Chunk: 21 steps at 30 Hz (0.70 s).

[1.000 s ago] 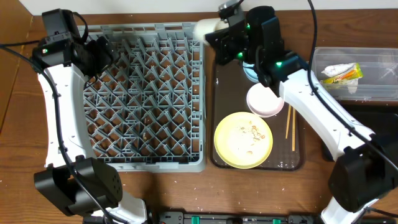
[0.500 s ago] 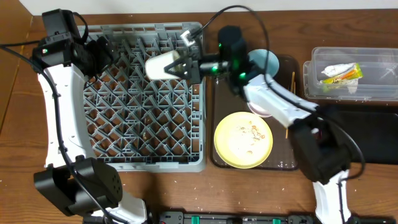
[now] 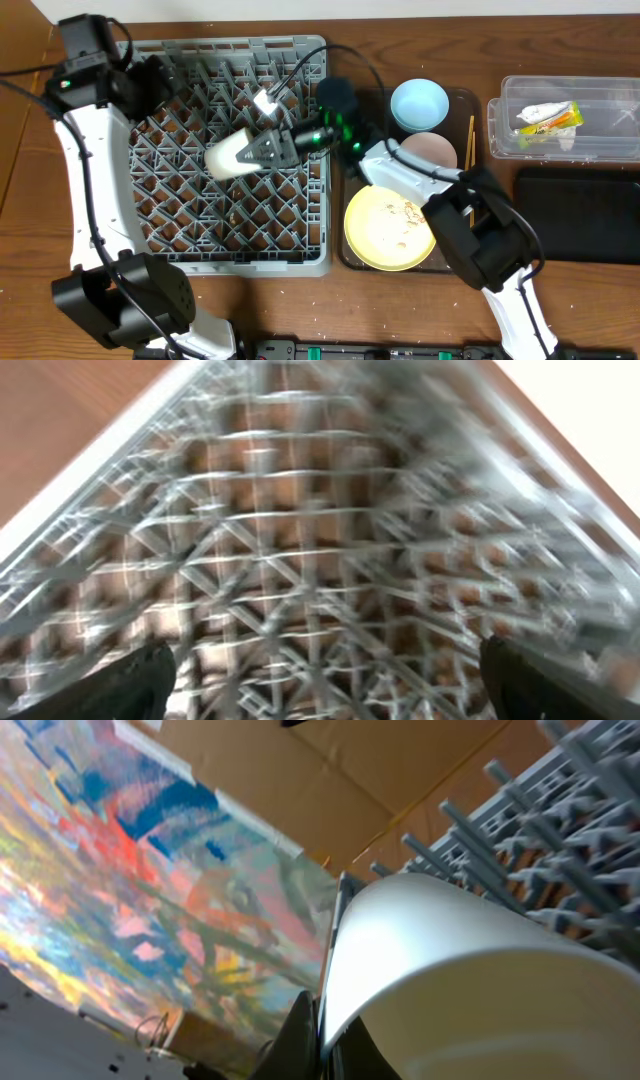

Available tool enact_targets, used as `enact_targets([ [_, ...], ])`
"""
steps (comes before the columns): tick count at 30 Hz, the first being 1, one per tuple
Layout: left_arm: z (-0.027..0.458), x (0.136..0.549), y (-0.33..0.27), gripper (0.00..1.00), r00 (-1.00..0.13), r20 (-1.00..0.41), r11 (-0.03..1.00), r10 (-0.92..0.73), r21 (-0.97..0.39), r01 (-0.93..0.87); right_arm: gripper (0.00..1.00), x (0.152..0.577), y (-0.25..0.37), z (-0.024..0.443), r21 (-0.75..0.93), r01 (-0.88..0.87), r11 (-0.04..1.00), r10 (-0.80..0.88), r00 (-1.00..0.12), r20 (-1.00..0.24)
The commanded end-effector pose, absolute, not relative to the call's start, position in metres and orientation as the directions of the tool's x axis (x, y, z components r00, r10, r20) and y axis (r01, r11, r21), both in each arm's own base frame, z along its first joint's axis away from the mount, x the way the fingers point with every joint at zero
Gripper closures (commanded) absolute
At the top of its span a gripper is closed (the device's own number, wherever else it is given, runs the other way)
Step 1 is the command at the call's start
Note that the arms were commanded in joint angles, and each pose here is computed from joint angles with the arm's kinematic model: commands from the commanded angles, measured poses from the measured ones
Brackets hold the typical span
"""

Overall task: Sort waste into correct bins and load items into the dishwasher
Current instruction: 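Lift the white cup and move it left over the dish rack, then lower the cup into the rack and adjust its position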

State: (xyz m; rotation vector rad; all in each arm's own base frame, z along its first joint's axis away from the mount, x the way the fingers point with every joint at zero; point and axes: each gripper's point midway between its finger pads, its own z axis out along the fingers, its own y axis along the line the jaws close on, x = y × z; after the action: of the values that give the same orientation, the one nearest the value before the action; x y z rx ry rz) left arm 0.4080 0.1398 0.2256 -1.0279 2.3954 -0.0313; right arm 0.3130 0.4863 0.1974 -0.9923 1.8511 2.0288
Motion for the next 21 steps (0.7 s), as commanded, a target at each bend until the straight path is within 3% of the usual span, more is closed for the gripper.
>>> enact_targets([
  [1,0.228,0.354,0.209,0.02,-0.272,-0.465,0.386,-0.842,-0.167,-0.907,0.99,0.287,0.503,0.186,0.786,-0.574,-0.229,-0.328,-0.714,-0.618],
  [3,0.225,0.336,0.228,0.02,-0.185,-0.438,0.285,-0.88,-0.175,-0.942,0.99,0.28,0.509,0.182,0.789,-0.567,-0.238,-0.343,-0.711,-0.614],
  [9,0.221,0.297,0.265,0.02,-0.078,-0.415,0.153,-0.906,-0.151,-0.977,0.99,0.269,0.515,0.179,0.792,-0.557,-0.249,-0.363,-0.704,-0.61],
  [15,0.221,0.284,0.278,0.02,-0.038,-0.415,0.11,-0.909,-0.15,-0.983,0.99,0.246,0.529,0.166,0.803,-0.535,-0.263,-0.406,-0.694,-0.595],
  [21,0.221,0.284,0.278,0.02,-0.038,-0.415,0.109,-0.909,-0.15,-0.983,0.99,0.213,0.546,0.158,0.8,-0.494,-0.341,-0.488,-0.634,-0.6],
])
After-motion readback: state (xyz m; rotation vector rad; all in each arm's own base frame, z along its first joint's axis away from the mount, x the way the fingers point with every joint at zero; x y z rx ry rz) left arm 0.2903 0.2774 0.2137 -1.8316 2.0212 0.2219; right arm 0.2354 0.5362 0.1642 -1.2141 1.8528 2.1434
